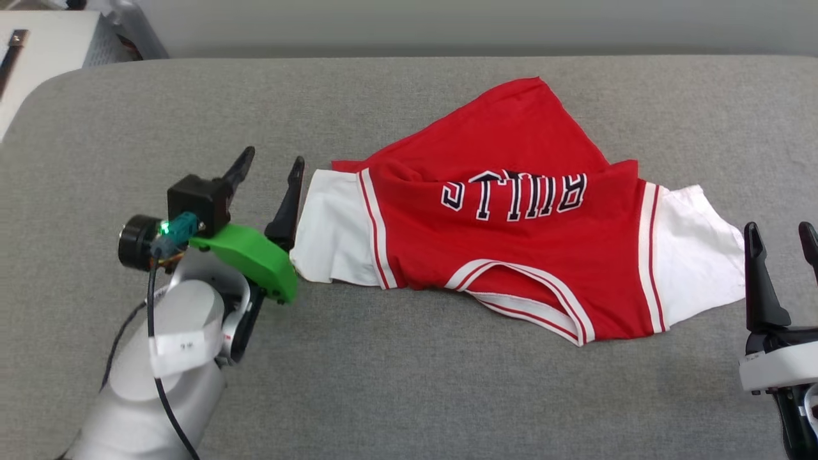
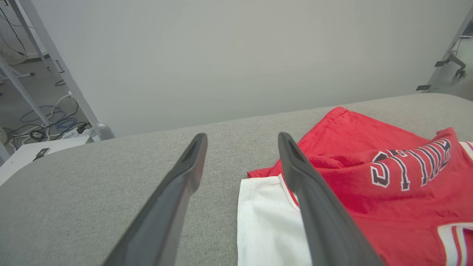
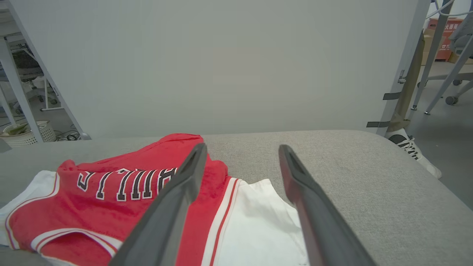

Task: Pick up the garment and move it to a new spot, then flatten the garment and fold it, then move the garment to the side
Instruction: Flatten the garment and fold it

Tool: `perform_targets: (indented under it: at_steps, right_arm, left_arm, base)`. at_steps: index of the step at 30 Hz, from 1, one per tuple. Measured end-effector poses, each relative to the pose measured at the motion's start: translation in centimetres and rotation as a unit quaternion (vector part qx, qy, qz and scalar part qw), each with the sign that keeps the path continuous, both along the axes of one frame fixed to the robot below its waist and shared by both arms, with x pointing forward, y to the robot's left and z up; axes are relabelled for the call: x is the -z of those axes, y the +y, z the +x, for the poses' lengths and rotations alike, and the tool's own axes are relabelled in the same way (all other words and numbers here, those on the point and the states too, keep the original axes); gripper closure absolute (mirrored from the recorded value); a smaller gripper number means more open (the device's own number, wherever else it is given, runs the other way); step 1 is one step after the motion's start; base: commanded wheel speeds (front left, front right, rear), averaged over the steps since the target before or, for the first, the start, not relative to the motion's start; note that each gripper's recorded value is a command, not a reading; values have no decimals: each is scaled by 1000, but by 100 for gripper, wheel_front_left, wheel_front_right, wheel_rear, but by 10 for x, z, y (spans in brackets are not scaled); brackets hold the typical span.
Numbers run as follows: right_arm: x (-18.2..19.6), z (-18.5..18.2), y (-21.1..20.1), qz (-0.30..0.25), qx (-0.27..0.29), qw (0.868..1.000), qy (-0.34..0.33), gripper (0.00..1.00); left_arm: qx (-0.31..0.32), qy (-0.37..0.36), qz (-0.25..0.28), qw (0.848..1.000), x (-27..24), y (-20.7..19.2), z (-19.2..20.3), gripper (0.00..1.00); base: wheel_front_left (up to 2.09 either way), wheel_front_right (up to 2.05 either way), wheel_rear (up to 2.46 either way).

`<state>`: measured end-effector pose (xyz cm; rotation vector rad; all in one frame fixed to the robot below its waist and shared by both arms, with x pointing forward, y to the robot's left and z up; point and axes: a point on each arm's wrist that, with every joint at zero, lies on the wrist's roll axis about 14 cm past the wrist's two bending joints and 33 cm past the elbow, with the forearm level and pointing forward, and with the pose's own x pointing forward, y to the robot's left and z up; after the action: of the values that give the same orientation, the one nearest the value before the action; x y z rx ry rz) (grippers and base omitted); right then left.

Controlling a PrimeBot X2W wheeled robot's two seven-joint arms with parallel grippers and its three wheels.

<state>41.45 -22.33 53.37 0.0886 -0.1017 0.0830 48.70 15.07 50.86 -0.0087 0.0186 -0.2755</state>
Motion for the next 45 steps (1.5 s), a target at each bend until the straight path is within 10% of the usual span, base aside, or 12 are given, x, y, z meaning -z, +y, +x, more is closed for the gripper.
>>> perform_targets:
  at_steps: [18, 28, 45]
  right_arm:
    - [-12, -14, 26, 16, -29, 999, -12, 0]
    - [4, -13, 21, 14, -24, 1000, 13, 0]
    - [41, -3, 4, 4, -2, 998, 66, 0]
  left_arm:
    - [-86, -20, -118, 989, -5, 1, -93, 0]
    - [-82, 100, -59, 990, 46, 3, -82, 0]
    - [-82, 324, 76, 940, 122, 12, -44, 0]
  base:
    - [0, 0, 0]
    - [0, 0, 0]
    - [0, 0, 0]
